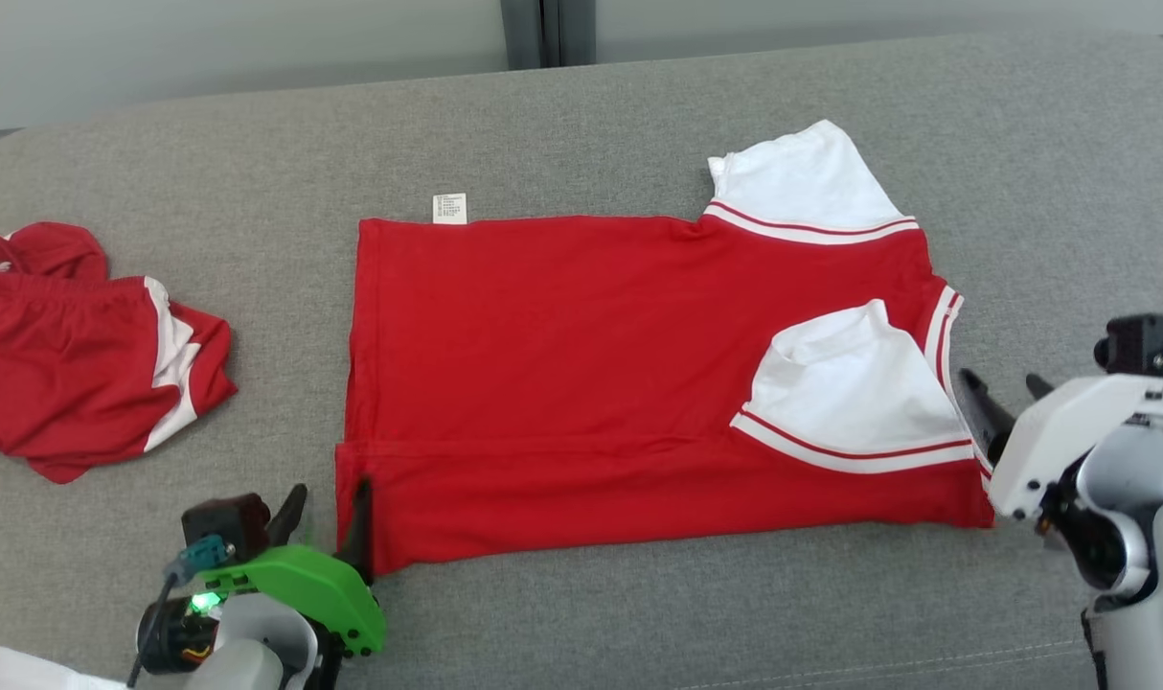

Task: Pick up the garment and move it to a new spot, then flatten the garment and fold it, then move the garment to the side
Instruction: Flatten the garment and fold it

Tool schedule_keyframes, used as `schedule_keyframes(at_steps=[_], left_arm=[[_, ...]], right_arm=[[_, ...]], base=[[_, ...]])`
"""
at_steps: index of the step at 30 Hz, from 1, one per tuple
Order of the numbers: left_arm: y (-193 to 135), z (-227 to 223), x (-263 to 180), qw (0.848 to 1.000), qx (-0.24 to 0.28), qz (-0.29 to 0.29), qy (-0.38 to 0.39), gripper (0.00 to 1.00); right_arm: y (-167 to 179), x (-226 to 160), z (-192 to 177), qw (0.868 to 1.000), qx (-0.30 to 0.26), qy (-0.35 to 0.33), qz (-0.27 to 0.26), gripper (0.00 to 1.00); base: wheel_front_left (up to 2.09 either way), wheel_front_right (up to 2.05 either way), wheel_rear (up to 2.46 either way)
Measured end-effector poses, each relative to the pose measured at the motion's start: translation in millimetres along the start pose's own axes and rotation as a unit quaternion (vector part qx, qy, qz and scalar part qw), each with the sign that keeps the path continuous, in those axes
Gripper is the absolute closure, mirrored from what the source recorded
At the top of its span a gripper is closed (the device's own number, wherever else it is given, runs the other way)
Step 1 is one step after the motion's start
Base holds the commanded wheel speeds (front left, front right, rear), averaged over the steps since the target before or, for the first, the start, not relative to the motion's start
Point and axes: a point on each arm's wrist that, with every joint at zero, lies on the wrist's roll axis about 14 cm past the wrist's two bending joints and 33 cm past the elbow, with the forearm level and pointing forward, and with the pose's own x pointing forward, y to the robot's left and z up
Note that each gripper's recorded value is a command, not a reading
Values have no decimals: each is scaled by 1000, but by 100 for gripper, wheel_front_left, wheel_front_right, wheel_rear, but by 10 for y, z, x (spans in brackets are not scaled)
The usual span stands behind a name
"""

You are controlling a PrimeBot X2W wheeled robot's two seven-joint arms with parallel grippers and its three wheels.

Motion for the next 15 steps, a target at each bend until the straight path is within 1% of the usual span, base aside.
schedule_keyframes(at_steps=[3,5,7,11,15], left_arm=[[-15,221,98,1000,11,-6,-9,0],[-41,398,220,1000,18,-13,-3,0],[-83,538,332,1000,23,-21,3,0],[-197,866,634,998,39,-39,14,0],[-239,996,921,997,51,-44,38,0]], right_arm=[[6,69,363,999,-32,-22,4,0],[13,143,643,998,-50,-38,7,0],[28,221,787,997,-66,-36,9,0],[245,465,1013,995,-92,-23,40,0],[343,731,1196,991,-123,-11,49,0]], base=[[0,0,0],[0,0,0],[0,0,0],[0,0,0],[0,0,0]])
